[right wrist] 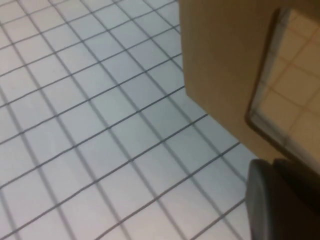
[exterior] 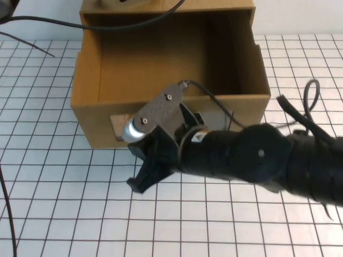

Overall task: Close the shoe box
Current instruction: Close the shoe box with your right arm

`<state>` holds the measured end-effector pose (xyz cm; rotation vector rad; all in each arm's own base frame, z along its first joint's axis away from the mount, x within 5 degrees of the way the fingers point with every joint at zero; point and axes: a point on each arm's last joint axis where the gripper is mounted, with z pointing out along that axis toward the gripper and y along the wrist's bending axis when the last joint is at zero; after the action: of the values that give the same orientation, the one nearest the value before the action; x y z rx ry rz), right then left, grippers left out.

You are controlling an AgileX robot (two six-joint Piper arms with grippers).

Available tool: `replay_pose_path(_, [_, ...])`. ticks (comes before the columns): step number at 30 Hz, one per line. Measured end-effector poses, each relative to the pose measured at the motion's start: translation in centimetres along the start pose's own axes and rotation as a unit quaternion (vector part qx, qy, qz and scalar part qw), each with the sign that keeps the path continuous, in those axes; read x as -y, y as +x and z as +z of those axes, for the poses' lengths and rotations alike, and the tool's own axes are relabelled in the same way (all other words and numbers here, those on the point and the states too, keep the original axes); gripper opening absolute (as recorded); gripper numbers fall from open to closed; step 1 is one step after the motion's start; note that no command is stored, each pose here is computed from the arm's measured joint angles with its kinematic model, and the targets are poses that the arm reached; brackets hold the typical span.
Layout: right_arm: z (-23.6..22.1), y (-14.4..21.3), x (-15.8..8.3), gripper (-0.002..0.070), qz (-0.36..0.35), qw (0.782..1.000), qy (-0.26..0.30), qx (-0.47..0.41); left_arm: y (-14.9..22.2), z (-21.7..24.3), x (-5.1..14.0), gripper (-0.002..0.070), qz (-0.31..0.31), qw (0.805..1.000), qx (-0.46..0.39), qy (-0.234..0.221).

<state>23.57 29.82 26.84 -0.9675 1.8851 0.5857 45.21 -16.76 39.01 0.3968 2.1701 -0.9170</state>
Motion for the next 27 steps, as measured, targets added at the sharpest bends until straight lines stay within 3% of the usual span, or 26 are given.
replay_pose_path(18, [8.6,-4.1,6.2,-0.0013,-0.049,0.998,0.031,0.035,0.0,0.0,0.0,-0.0005,0.0,1.0,0.001,0.001])
replay_pose_path(27, [10.4,-5.4,9.2,-0.0013,-0.043,0.997,0.038,0.052,0.0,0.0,0.0,-0.0006,0.0,1.0,0.001,0.001])
